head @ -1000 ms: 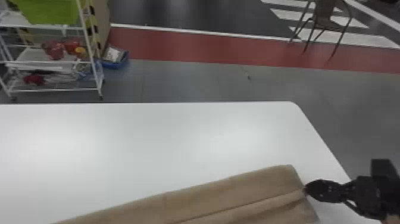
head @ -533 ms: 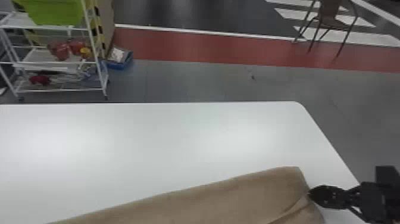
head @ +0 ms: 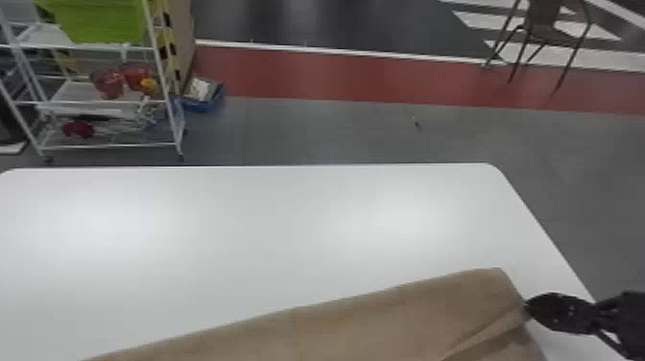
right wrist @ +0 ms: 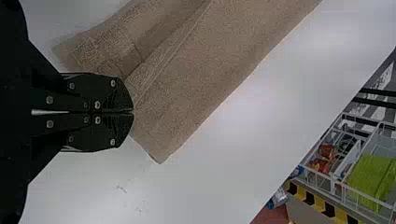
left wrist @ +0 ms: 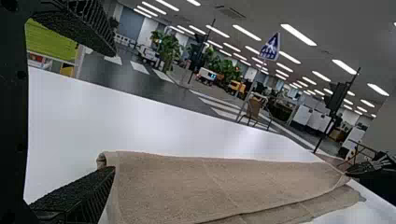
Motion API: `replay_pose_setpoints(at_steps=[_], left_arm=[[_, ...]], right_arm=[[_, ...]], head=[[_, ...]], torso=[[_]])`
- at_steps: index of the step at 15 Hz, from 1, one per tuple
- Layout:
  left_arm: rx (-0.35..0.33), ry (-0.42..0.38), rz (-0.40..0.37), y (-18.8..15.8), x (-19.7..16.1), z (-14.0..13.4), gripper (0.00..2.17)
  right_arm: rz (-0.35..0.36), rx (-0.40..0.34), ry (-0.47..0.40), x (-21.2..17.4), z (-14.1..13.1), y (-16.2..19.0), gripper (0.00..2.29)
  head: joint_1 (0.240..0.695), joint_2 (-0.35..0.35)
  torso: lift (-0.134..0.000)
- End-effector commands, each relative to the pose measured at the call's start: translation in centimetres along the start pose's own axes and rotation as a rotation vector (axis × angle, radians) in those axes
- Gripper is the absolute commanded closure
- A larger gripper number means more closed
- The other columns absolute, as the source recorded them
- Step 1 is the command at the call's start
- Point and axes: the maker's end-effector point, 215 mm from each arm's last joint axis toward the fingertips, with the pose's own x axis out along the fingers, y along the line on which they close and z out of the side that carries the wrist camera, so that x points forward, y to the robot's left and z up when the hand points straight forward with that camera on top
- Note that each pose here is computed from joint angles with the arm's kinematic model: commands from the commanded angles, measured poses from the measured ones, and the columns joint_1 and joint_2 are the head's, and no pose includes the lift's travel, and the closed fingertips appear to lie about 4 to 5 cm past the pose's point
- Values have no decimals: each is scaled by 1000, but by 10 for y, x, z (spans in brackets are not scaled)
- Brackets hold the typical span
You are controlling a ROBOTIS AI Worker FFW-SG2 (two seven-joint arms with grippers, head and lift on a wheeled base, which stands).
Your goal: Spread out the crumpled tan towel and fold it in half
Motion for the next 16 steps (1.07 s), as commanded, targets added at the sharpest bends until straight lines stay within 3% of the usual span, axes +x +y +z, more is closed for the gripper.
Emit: replay_pose_setpoints(at_steps=[1, 5, 9, 10, 11, 12, 13, 16], left_arm=[[11, -1, -7, 0, 1, 1, 12], [17, -2, -4, 3, 2, 1, 12], [18, -15, -2, 3, 7, 3, 12], [19, -15, -1, 3, 8, 3, 12], [20, -16, -1, 4, 8, 3, 12], [20, -16, -1, 4, 8, 3, 12], [19, -15, -1, 3, 8, 3, 12], [13, -15, 7, 3, 8, 5, 12]], right_arm=[[-28, 6, -11, -15, 5, -6, 1781], [-47, -9, 7, -42, -2, 1, 1781], [45, -38, 68, -27, -22, 40, 1774], [48, -34, 72, -27, -24, 42, 1646], [48, -23, 73, -27, -24, 41, 1254], [47, -4, 81, -30, -28, 41, 606], [43, -4, 86, -33, -29, 39, 167], [33, -16, 86, -44, -28, 37, 76]], head=[[695, -163], [695, -199], [695, -224], [695, -220], [695, -218], [695, -217], [695, -220], [695, -239]], torso=[[-120], [-120], [-120], [-120], [-120], [-120], [-120], [-120]])
